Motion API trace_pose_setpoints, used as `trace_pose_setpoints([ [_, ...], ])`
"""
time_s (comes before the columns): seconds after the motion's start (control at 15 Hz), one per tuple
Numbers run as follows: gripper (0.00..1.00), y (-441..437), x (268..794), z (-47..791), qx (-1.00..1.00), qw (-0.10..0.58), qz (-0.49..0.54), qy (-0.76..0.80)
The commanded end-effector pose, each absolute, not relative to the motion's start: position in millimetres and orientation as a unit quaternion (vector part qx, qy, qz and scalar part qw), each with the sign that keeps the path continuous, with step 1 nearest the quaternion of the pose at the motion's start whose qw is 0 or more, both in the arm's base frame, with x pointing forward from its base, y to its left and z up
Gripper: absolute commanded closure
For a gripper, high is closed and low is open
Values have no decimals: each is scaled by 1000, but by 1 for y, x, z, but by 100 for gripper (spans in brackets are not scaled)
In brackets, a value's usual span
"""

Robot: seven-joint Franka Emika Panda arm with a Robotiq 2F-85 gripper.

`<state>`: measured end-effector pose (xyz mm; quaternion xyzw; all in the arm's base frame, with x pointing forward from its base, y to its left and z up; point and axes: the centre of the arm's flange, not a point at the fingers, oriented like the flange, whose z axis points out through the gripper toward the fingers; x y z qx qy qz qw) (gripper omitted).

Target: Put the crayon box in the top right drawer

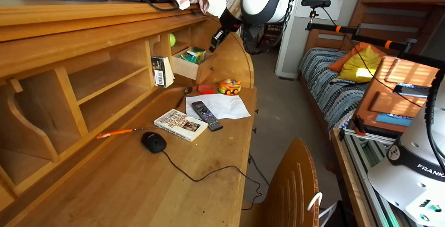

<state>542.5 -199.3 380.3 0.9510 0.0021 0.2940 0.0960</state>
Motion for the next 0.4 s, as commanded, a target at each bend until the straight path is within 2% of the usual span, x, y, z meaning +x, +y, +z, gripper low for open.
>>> trace_pose_setpoints([
  [0.0,100,-210,503,381,961,107,256,0],
  [0.07,74,-213,499,379,960,123,252,-4],
  [0.13,73,-219,497,376,956,135,260,-17],
  [0.2,91,-219,511,379,957,115,268,-6],
  [0.33,75,-234,499,380,957,126,262,-15],
])
